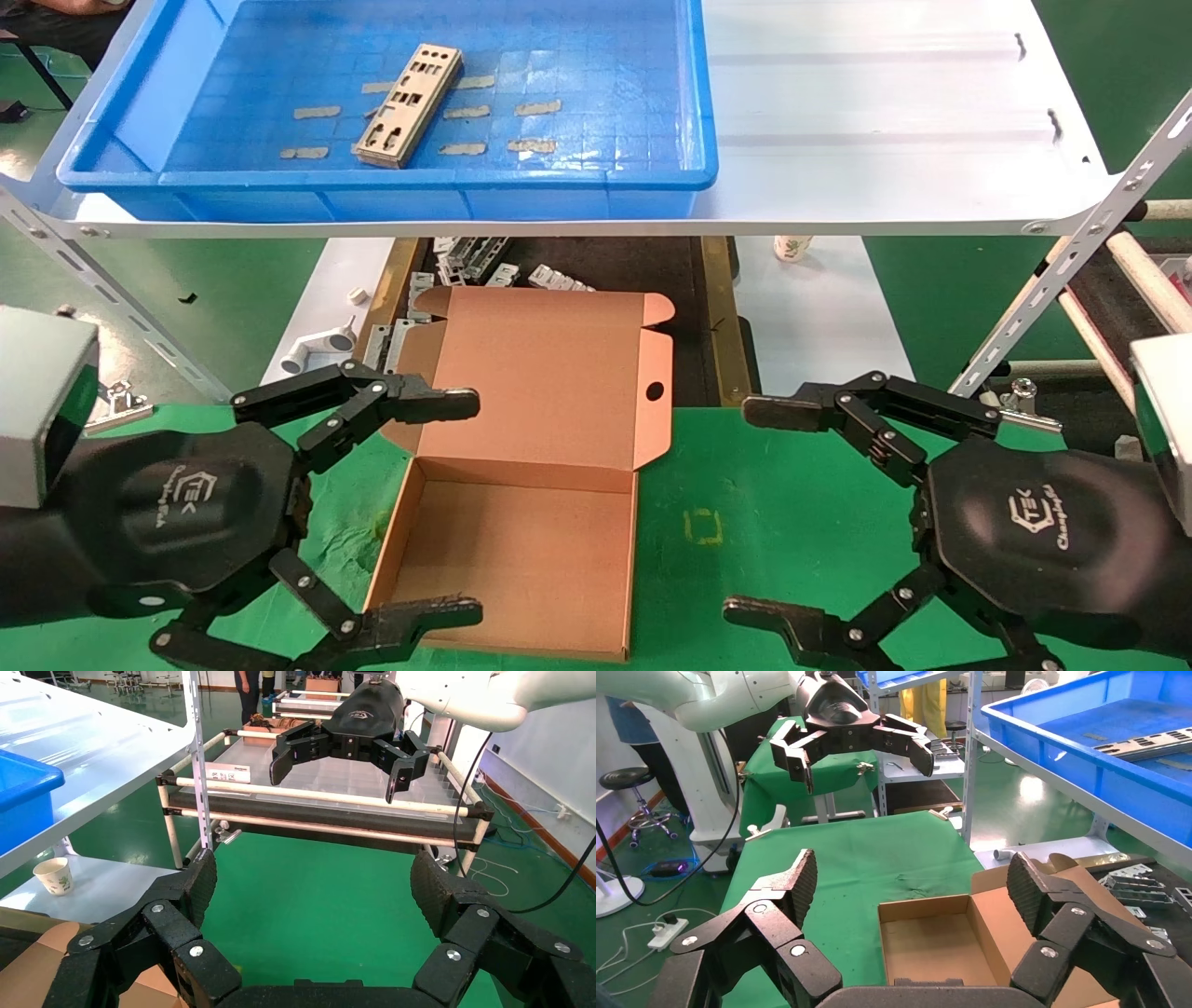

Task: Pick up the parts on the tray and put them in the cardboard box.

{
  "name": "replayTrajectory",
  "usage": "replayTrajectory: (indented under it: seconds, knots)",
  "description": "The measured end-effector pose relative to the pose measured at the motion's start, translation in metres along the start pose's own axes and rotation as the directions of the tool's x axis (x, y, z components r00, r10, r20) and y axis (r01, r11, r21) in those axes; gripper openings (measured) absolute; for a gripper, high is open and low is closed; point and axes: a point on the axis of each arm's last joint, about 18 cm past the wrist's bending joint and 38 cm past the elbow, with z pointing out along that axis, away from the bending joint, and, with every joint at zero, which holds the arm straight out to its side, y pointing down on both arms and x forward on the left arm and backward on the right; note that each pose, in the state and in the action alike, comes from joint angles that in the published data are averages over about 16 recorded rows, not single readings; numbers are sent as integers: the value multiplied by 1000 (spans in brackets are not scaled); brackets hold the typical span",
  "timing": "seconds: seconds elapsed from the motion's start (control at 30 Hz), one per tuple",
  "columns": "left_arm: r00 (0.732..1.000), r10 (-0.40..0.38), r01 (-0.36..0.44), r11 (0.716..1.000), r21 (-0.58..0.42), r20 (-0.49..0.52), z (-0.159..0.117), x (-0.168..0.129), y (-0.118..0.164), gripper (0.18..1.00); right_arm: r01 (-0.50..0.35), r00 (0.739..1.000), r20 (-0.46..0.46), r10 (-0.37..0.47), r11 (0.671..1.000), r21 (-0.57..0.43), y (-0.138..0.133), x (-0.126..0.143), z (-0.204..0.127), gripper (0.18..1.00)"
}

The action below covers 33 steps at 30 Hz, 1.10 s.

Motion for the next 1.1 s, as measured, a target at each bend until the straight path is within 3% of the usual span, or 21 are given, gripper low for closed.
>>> replayTrajectory:
  seconds: [0.2, 0.37, 0.77, 1.1]
  knots:
    - [995, 21, -24, 999, 24, 99, 6, -30, -9, 1001, 0, 1000, 0, 0, 1000, 0, 0, 0, 0, 944]
    - [971, 52, -58, 998, 18, 235, 12, -75, -20, 1001, 0, 1000, 0, 0, 1000, 0, 0, 0, 0, 887]
    - [835, 131, -85, 990, -109, 535, 30, -195, -44, 1001, 0, 1000, 0, 0, 1000, 0, 0, 0, 0, 648]
    - [755, 104, 7, 986, -167, 648, 38, -250, -47, 1001, 0, 1000, 0, 0, 1000, 0, 0, 0, 0, 424]
